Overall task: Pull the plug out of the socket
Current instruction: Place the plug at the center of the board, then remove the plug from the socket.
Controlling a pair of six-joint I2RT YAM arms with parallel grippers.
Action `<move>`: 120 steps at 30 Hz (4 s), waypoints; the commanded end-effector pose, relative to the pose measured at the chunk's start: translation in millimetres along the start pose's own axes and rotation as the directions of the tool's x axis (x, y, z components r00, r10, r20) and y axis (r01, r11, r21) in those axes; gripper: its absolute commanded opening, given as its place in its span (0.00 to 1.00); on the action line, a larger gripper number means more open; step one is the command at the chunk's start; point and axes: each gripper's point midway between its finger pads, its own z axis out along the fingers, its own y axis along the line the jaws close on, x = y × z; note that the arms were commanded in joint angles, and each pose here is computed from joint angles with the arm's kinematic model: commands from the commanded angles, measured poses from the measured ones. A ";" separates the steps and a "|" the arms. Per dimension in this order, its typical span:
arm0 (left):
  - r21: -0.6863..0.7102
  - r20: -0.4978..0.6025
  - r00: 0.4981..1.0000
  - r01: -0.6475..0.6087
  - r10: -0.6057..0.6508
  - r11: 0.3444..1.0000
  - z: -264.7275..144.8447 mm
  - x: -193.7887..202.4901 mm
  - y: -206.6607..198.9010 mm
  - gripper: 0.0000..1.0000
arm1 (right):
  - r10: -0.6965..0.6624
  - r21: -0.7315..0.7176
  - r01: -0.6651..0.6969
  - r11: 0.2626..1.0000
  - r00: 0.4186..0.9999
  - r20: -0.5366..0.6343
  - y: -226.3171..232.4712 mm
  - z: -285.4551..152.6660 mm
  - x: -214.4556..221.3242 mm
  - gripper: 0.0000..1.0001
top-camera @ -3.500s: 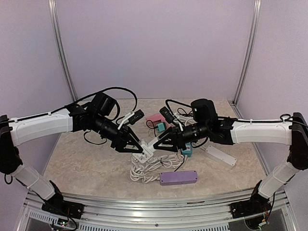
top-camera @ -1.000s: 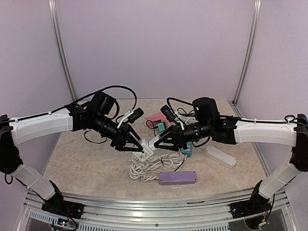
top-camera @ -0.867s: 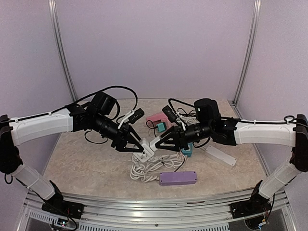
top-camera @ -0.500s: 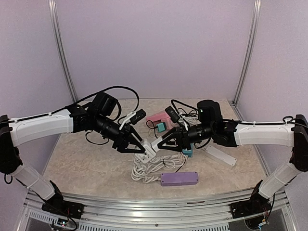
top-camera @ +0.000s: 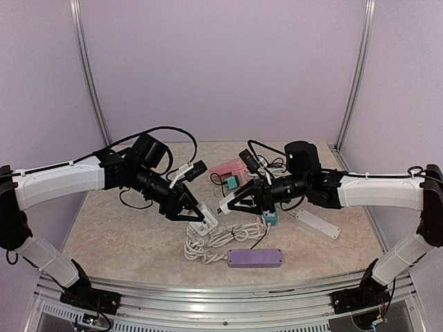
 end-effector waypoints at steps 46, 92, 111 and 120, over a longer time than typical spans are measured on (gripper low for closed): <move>0.179 0.434 0.899 -0.147 0.056 0.973 -147.0 -71.8 -43.3 0.11 | -0.139 0.613 0.039 0.789 0.983 0.117 -172.6 41.2 -108.4 0.00; 0.092 0.378 0.926 -0.059 0.020 0.994 -122.2 -67.8 -17.2 0.11 | -0.034 0.280 0.030 0.959 0.999 0.010 -202.9 177.8 -26.3 0.90; 0.028 0.385 0.923 -0.041 0.027 0.999 -123.0 -67.9 -7.5 0.10 | -0.243 0.570 0.107 0.814 0.955 0.168 -164.5 52.4 -142.8 0.98; -0.012 0.382 0.924 0.038 -0.031 0.999 -116.9 -66.3 14.7 0.11 | -0.216 0.645 0.013 0.764 0.947 0.237 -117.3 -24.6 -138.4 0.96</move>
